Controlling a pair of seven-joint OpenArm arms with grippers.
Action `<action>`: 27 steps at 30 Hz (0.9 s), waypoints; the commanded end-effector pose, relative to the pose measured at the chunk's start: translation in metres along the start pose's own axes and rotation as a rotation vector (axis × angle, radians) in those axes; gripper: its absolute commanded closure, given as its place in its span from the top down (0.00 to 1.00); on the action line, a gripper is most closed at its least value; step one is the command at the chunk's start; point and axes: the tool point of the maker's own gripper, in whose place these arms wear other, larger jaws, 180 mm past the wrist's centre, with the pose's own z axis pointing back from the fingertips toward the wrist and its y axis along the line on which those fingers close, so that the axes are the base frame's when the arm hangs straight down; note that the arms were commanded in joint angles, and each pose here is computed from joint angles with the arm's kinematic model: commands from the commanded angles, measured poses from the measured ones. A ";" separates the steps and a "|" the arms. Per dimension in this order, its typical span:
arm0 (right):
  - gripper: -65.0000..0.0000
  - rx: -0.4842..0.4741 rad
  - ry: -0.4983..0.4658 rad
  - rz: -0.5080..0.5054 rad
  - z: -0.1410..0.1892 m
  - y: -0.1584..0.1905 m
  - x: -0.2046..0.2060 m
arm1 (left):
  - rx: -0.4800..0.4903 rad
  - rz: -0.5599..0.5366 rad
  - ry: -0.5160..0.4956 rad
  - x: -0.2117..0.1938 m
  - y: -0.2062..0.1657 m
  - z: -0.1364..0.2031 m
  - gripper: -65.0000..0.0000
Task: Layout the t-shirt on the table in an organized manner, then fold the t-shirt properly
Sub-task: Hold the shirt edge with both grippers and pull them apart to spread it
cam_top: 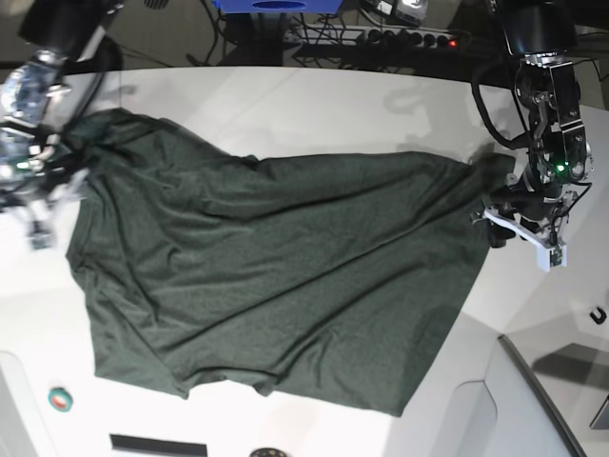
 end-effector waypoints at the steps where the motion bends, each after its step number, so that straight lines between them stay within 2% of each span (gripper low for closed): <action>1: 0.60 -0.024 -0.053 -0.004 0.006 -0.013 0.019 | 0.011 -0.011 -0.035 0.012 0.007 0.002 0.48; 4: 0.57 0.033 -0.037 -0.022 -0.005 0.001 0.017 | 0.019 -0.009 -0.015 0.004 0.011 0.002 0.48; 9: 0.57 0.075 0.013 -0.037 -0.020 0.011 0.007 | 0.034 0.006 0.047 -0.023 0.019 -0.005 0.48; 12: 0.57 0.078 0.024 -0.038 -0.021 0.013 0.005 | 0.079 -0.038 0.015 -0.035 0.029 -0.013 0.48; 15: 0.56 0.088 0.039 -0.038 -0.024 0.016 0.000 | 0.096 -0.108 0.026 -0.056 0.025 -0.021 0.48; 16: 0.53 0.097 0.049 -0.039 -0.026 0.018 -0.003 | 0.100 -0.129 0.040 -0.063 0.025 -0.023 0.48; 17: 0.45 0.106 0.059 -0.040 -0.029 0.021 -0.006 | 0.105 -0.145 0.054 -0.069 0.026 -0.024 0.48; 20: 0.08 0.123 0.092 -0.046 -0.038 0.022 -0.011 | 0.118 -0.152 0.090 -0.082 0.032 -0.027 0.48; 21: 0.03 0.110 0.108 -0.066 -0.040 0.011 -0.018 | 0.124 -0.155 0.098 -0.084 0.035 -0.027 0.48; 24: 0.05 0.087 0.114 -0.124 -0.044 -0.011 -0.018 | 0.136 -0.173 0.101 -0.084 0.043 -0.025 0.48; 27: 0.04 0.037 0.085 -0.140 -0.042 -0.039 -0.012 | 0.148 -0.187 0.102 -0.082 0.051 -0.023 0.48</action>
